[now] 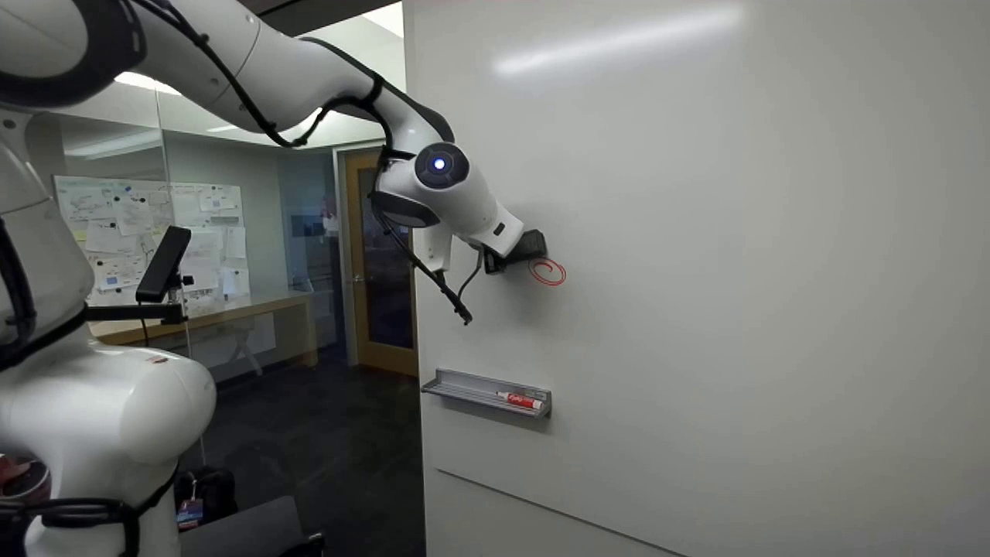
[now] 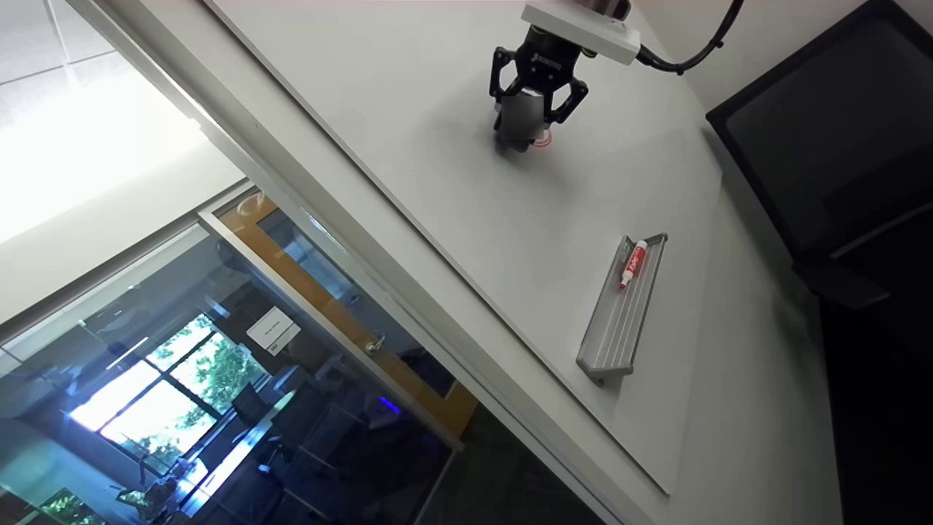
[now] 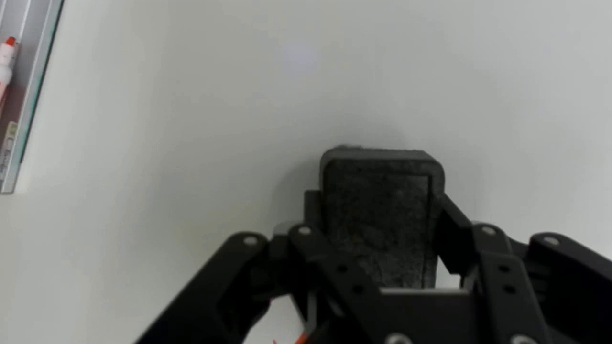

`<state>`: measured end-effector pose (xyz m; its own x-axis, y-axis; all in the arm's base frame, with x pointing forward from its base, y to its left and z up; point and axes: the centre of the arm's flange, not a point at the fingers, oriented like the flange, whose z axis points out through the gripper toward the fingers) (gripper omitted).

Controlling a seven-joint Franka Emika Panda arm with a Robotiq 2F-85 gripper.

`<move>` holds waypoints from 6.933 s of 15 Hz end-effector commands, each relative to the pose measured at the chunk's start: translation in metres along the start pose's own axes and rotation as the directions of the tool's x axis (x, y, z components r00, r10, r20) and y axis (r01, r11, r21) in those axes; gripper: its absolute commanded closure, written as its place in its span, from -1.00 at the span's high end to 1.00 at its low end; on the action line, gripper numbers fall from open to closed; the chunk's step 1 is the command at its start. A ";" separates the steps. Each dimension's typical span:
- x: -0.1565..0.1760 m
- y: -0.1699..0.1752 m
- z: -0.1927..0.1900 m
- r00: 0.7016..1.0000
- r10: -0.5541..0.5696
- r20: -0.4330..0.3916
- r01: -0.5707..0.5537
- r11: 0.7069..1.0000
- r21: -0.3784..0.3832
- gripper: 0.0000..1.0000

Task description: Use the duster to clean the whiteboard

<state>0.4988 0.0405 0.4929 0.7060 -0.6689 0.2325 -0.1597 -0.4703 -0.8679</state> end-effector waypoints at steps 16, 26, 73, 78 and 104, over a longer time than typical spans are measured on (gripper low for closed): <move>0.054 0.034 0.028 0.991 0.135 -0.012 -0.134 0.988 0.076 -0.36; 0.061 0.070 0.043 0.962 0.267 0.055 -0.272 0.956 0.107 -0.36; 0.048 0.126 0.063 0.859 0.495 0.134 -0.512 0.832 0.211 -0.36; 0.051 0.109 0.052 0.872 0.471 0.134 -0.490 0.835 0.251 -0.36; 0.042 0.074 0.048 0.864 0.409 0.294 -0.495 0.800 0.339 -0.36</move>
<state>0.5386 -0.0028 0.4364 0.7471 -0.6218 -0.2348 -0.1873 0.1421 -0.9720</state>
